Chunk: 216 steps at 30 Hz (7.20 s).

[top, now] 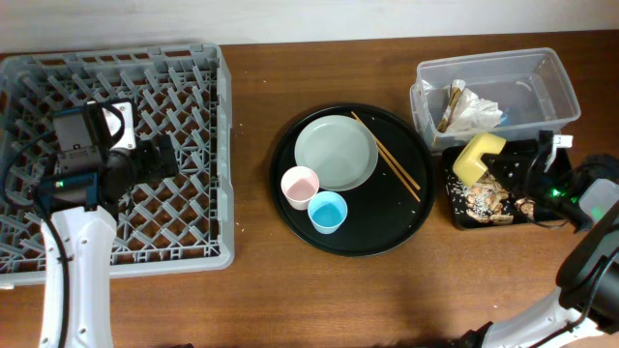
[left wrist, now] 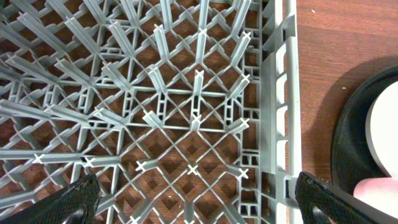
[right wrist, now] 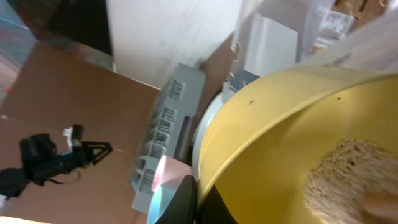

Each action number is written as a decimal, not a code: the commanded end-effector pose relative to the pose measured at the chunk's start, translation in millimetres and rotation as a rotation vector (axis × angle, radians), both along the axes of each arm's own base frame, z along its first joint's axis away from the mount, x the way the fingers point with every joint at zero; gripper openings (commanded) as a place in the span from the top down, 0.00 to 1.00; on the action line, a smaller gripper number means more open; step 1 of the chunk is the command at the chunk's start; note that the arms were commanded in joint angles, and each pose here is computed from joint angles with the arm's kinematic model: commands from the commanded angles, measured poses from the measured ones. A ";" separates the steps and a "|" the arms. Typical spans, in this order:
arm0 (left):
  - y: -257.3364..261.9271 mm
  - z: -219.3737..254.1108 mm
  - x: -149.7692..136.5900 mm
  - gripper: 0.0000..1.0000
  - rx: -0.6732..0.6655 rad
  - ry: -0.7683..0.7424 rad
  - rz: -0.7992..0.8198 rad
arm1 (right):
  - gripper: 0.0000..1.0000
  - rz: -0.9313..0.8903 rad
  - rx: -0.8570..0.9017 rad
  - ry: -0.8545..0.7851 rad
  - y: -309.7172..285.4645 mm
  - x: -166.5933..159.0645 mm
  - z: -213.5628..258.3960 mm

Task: Sort waste into correct bins and load items into the dishwasher rack
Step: 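Lift the yellow bowl and tip its food scraps onto the black tray, then set the empty yellow bowl back on the round tray and release, then lower the right gripper onto the blue cup and grasp it, then lift the blue cup toward the left gripper and hand it over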

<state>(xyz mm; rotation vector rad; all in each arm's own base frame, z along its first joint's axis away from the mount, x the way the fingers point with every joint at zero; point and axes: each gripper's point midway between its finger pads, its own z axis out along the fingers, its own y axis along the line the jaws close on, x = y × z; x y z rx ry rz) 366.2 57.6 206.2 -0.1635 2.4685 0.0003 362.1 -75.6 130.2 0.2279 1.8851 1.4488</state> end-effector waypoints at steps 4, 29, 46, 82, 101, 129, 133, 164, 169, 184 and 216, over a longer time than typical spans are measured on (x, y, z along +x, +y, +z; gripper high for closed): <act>-0.4 6.7 2.9 0.00 -0.012 -0.019 0.004 | 0.96 -0.112 0.119 0.018 -37.5 -14.5 9.4; -0.4 6.7 2.9 0.00 -0.012 -0.019 0.004 | 0.96 -0.002 0.145 0.058 14.1 -19.0 33.6; -0.4 6.7 2.9 0.00 -0.012 -0.019 0.004 | 0.96 0.111 -0.852 0.494 187.2 -46.5 -8.6; -1.0 6.8 3.1 0.00 -0.015 -0.020 0.002 | 0.02 0.308 -0.912 0.511 253.0 -38.0 35.5; -29.8 7.7 1.9 0.00 -0.146 -0.025 -0.099 | 0.16 0.370 -1.037 0.504 281.3 -42.9 2.5; -41.6 6.4 -1.1 0.00 -0.210 -0.009 -0.103 | 0.70 0.413 -1.131 0.633 278.8 -41.9 -59.3; -41.7 5.9 -1.8 0.00 -0.211 -0.005 -0.102 | 0.72 0.447 -1.147 0.640 283.9 -52.4 -59.9; -128.2 47.2 -22.2 0.00 -0.681 -0.052 -0.438 | 0.96 0.386 -0.744 0.269 265.7 -66.9 119.2; -150.3 73.2 -33.0 0.00 -0.841 -0.091 -0.565 | 0.96 0.444 -0.552 0.074 269.2 -58.6 164.6; -170.5 107.3 -41.1 0.00 -1.228 -0.132 -0.844 | 0.96 0.539 -0.473 -0.015 276.1 -64.7 175.3; -188.4 81.7 -32.5 0.00 -1.469 0.237 -0.608 | 0.96 0.665 -0.336 -0.133 328.1 -41.1 172.6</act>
